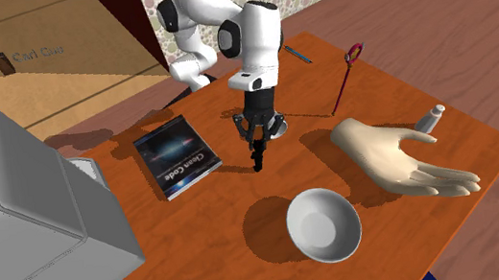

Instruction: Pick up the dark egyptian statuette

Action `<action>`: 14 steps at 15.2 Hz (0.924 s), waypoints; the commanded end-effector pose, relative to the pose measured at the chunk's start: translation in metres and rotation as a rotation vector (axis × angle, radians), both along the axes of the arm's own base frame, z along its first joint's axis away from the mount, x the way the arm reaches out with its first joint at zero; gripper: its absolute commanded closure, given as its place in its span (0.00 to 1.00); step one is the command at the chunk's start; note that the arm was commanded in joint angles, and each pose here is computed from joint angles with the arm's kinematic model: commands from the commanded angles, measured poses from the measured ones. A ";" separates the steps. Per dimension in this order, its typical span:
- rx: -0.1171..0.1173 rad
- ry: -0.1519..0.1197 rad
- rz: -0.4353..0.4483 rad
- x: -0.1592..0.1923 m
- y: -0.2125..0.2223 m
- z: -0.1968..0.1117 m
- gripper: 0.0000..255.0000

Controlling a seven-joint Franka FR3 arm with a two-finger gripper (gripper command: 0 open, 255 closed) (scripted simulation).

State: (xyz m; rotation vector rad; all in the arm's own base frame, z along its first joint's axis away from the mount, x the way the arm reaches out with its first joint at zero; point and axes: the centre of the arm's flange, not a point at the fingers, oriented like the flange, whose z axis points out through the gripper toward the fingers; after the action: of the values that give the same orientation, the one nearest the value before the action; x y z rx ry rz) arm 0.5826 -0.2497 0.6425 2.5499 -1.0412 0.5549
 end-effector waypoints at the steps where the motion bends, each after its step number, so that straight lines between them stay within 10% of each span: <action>1: 0.000 0.000 0.000 0.000 0.000 0.000 1.00; 14: 0.000 0.000 0.000 0.000 0.000 0.036 1.00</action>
State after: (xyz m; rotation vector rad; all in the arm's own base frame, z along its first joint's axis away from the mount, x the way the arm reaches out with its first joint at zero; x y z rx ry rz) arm 0.5833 -0.2495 0.6726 2.5498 -1.0413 0.5546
